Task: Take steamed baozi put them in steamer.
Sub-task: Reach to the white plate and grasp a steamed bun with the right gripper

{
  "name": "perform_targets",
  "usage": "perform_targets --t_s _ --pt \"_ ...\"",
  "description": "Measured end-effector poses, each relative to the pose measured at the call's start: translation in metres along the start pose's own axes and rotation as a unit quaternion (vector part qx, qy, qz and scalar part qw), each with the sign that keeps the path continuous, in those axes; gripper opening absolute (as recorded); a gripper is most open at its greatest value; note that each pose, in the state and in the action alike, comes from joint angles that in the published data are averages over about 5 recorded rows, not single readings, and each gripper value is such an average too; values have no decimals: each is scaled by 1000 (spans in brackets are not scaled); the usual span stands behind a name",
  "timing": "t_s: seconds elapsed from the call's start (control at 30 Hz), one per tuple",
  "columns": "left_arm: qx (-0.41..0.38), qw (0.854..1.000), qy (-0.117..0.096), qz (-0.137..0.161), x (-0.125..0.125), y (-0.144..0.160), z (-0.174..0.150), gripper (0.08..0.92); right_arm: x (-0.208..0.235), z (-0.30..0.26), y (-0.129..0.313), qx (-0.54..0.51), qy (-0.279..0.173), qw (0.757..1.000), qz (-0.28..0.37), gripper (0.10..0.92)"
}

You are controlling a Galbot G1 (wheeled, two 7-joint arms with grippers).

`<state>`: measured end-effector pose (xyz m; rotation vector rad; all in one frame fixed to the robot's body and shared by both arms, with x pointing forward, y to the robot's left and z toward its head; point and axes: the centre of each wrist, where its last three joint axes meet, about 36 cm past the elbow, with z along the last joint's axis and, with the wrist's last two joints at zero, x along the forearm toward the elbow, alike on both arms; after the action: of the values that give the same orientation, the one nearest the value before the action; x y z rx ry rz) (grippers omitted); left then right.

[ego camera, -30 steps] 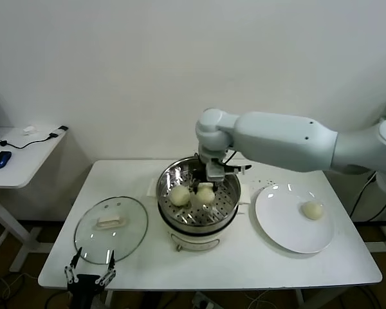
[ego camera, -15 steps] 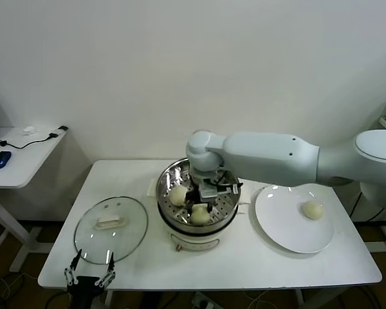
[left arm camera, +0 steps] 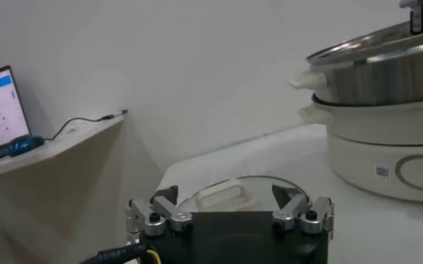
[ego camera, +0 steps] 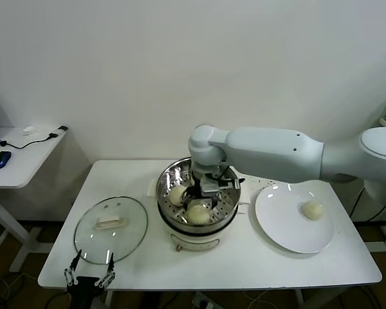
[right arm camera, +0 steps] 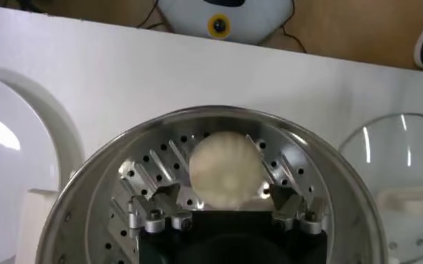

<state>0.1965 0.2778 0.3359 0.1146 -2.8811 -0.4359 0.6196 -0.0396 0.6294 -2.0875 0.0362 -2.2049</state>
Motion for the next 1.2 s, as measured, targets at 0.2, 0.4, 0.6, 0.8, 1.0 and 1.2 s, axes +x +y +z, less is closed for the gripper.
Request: perform_targets --t_s 0.2,0.4,0.6,0.8,1.0,1.2 --pt "0 1000 -3 1 0 0 -2 823 40 23 42 -78 32 996 23 823" --pt "-1 1000 -6 4 0 -1 -4 823 68 38 112 -247 54 965 68 823" --pt "-1 1000 -8 6 1 -3 -5 823 72 43 204 -458 69 881 95 823" --pt "-4 1000 -8 6 1 -1 -6 823 44 37 293 -598 66 794 83 823" --pt "-7 1000 -3 6 4 -1 -4 823 5 28 361 -673 56 736 52 823" --pt "-11 1000 -2 5 2 0 -3 823 -35 17 409 -709 48 703 26 823"
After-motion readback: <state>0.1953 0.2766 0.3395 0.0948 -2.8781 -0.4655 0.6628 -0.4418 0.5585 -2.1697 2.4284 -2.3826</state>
